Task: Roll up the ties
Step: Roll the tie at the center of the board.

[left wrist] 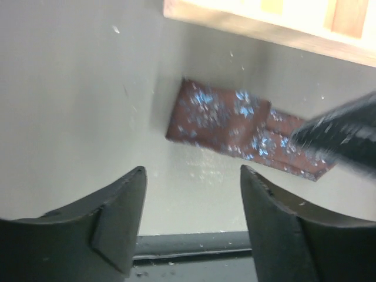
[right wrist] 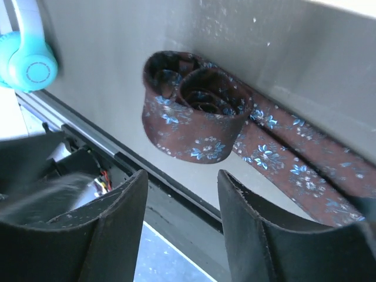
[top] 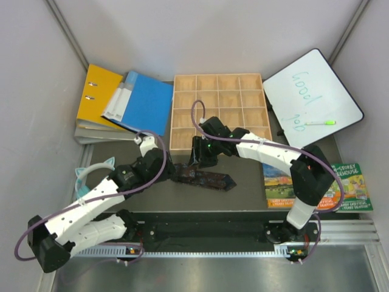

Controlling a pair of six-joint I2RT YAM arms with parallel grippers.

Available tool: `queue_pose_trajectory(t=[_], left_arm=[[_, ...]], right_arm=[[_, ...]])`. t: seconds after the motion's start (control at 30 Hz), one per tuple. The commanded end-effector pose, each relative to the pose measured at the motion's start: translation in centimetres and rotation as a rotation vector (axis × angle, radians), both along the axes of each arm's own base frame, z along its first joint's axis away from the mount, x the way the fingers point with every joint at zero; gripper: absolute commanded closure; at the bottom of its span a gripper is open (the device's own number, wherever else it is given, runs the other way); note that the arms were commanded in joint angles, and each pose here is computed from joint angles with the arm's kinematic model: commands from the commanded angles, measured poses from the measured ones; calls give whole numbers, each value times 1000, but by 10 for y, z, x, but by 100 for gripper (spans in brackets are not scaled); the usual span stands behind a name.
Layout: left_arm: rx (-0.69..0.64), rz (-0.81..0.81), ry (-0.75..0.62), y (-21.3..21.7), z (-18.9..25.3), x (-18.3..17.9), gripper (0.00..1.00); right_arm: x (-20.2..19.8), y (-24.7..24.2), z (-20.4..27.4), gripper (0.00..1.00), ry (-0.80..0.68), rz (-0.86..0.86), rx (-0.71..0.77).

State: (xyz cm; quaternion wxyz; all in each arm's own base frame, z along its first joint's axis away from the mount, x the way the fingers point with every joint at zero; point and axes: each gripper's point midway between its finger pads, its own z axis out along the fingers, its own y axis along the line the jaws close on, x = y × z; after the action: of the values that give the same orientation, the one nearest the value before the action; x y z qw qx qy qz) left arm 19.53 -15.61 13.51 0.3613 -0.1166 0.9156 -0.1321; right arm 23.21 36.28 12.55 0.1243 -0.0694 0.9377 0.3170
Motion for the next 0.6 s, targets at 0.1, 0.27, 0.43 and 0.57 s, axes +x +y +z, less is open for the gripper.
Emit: queue_pose_trajectory(t=[0.1, 0.27, 0.43, 0.57], left_arm=[[18, -122, 21, -1, 4, 28, 27], [-67, -196, 16, -15, -3, 40, 27], [-133, -269, 52, -25, -14, 43, 23], [-121, -278, 75, -23, -28, 41, 21]], right_arm=[[2, 15, -1, 52, -8, -67, 120], [1, 16, -12, 59, -10, -87, 166], [-2, 18, -29, 63, -8, -88, 211], [-4, 21, -37, 68, -6, -83, 252]])
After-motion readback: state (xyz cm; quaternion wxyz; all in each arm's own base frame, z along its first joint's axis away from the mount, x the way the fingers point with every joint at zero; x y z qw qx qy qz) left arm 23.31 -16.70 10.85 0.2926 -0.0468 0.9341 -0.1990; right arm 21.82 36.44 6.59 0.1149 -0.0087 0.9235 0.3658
